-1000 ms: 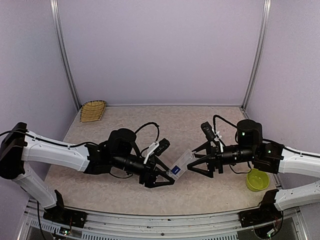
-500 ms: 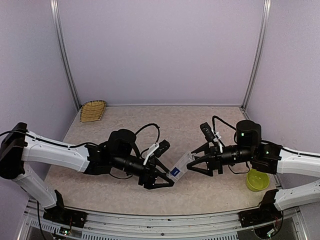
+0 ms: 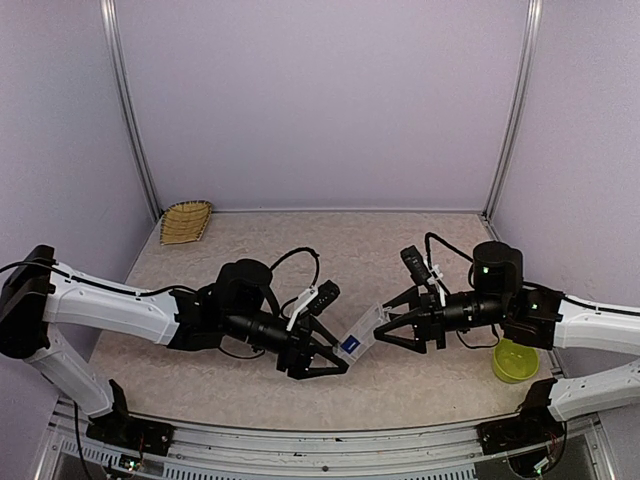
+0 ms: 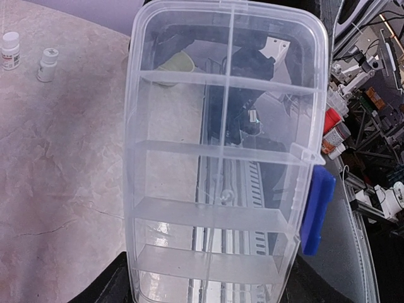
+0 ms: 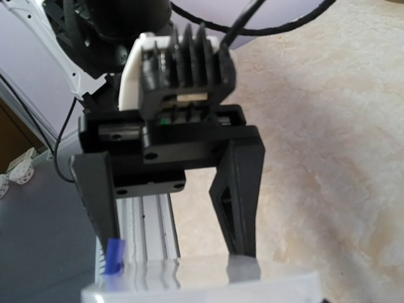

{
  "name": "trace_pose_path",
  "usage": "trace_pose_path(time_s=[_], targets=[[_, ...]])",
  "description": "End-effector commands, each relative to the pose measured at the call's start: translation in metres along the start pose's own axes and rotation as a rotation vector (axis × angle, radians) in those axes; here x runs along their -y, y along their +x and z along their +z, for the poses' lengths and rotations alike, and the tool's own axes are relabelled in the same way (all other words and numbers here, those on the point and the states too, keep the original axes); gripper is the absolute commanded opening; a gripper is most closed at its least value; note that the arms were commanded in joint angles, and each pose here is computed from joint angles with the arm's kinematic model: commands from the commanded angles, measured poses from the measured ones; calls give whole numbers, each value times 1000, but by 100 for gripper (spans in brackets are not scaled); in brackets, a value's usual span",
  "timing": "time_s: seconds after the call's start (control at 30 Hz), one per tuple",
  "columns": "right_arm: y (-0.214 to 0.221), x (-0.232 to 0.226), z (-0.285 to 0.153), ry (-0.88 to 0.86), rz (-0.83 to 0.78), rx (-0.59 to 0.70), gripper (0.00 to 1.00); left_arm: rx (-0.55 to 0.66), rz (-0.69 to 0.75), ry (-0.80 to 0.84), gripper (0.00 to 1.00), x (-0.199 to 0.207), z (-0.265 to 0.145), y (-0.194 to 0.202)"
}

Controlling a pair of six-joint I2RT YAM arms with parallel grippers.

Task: Sort the pills into containers
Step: Pass from the left arm to the right, then open the lid of the pill container.

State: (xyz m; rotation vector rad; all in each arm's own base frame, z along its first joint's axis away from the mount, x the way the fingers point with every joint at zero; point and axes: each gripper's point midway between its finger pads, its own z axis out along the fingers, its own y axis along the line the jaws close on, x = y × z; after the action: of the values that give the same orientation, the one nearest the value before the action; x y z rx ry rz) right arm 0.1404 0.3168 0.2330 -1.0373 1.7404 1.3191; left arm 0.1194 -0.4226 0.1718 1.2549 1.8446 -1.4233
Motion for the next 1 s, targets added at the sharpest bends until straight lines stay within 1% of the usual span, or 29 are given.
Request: trace_pose_path(time_s=[0.0,0.03,0.1,0.17,0.2,0.23,0.27,0.43,0.5,0.6,0.7,0.83,0.9,0.97], targets=[[-2,0,-5,13,-18,21,58,46,41,-32,68,0,-5,-10],[-2,1,-6,17,-18,21,58,51,45,-39,70,0,-6,-12],[-3,1,-6,23,-19,23,58,59,51,-48,79,0,-9,-15],[-2,3,-7,31,-18,22,58,67,58,-51,83,2,-11,-17],[-2,3,-7,33,-18,23,58,73,61,-51,87,3,-13,-19],[-1,4,-7,37,-16,21,58,80,68,-51,93,5,-14,-22],[-1,4,-7,39,-15,21,58,84,71,-52,95,6,-15,-22],[0,6,-6,49,-9,19,58,103,77,-62,96,7,-19,-28],[0,7,-7,56,-7,20,58,111,81,-65,93,8,-21,-30],[1,9,-7,65,-3,18,58,118,89,-53,86,12,-23,-33],[1,11,-6,71,0,16,58,123,96,-34,77,17,-23,-36],[4,14,-3,77,10,5,58,123,106,-11,63,20,-20,-41],[5,15,-2,78,11,0,58,119,107,1,58,21,-18,-42],[6,16,-2,78,15,-3,59,115,111,8,55,22,-16,-44]])
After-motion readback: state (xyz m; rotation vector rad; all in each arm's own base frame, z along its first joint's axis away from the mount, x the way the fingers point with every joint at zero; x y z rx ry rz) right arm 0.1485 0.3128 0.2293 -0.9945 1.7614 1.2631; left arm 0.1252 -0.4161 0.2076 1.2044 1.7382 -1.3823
